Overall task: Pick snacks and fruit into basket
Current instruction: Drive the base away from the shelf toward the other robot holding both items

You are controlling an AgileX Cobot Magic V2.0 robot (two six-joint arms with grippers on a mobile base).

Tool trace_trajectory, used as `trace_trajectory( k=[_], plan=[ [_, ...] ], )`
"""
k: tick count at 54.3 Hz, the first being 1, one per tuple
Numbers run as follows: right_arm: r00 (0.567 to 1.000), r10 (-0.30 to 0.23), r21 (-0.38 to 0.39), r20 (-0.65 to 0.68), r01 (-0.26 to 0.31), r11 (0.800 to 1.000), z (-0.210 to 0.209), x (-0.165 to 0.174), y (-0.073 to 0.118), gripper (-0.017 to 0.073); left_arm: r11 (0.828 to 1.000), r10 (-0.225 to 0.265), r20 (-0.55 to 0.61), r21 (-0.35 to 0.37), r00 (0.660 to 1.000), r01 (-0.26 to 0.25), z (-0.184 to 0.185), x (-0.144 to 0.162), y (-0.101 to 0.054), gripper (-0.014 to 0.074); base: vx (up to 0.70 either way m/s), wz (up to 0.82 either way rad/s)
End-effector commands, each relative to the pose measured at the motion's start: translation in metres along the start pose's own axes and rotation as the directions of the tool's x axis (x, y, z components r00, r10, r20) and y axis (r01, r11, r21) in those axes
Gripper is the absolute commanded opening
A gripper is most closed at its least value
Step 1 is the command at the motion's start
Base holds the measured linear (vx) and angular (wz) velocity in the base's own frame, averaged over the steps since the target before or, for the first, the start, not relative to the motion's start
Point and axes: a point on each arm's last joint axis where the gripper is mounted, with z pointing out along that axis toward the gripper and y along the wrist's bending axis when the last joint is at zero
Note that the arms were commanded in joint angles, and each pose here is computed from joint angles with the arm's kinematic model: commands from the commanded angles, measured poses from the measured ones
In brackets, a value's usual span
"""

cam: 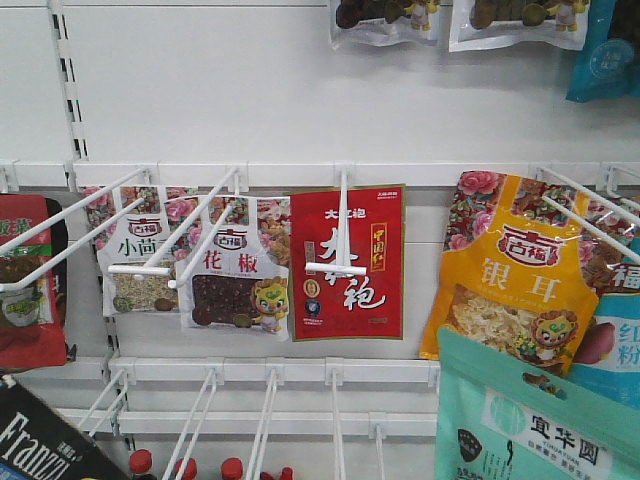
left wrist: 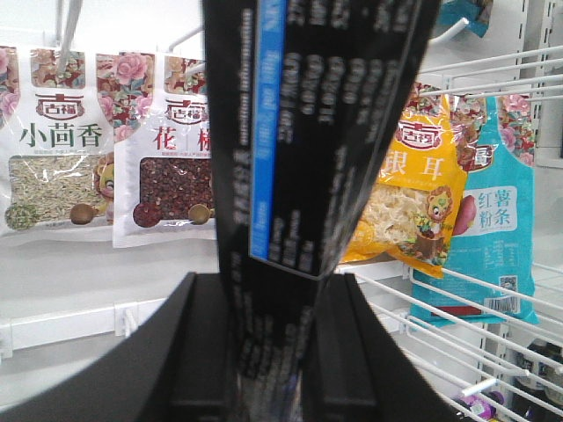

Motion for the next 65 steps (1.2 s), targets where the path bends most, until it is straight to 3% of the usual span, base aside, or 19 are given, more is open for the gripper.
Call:
trace_trajectory(
  k=[1,39,65],
  plan=[
    [0.999,-0.009,0.023,0.042,0.008,1.0,-0.0012,-0.0116,-0.0003,-0.0008,0.999,-0.032,0.102,0.045,0.994,0.028,0.0019,-0.0158,-0.0041,0.0,0.0,0.0],
    [0.999,-0.009,0.03,0.045,0.008,1.0,-0.0012,-0.0119,-0.0008,-0.0008,0.999,-0.032,0.102,0.045,0.994,0.028,0.0019,-0.0158,-0.0041,0.0,-0.01,-0.03],
    [0.999,-0.009,0.031,0.045,0.008,0.999,-0.0013,-0.0119,-0.0009,-0.0008,0.999,-0.032,0.102,0.045,0.994,0.028,0.0019,-0.0158,-0.0041,0.0,-0.11,-0.45]
  ],
)
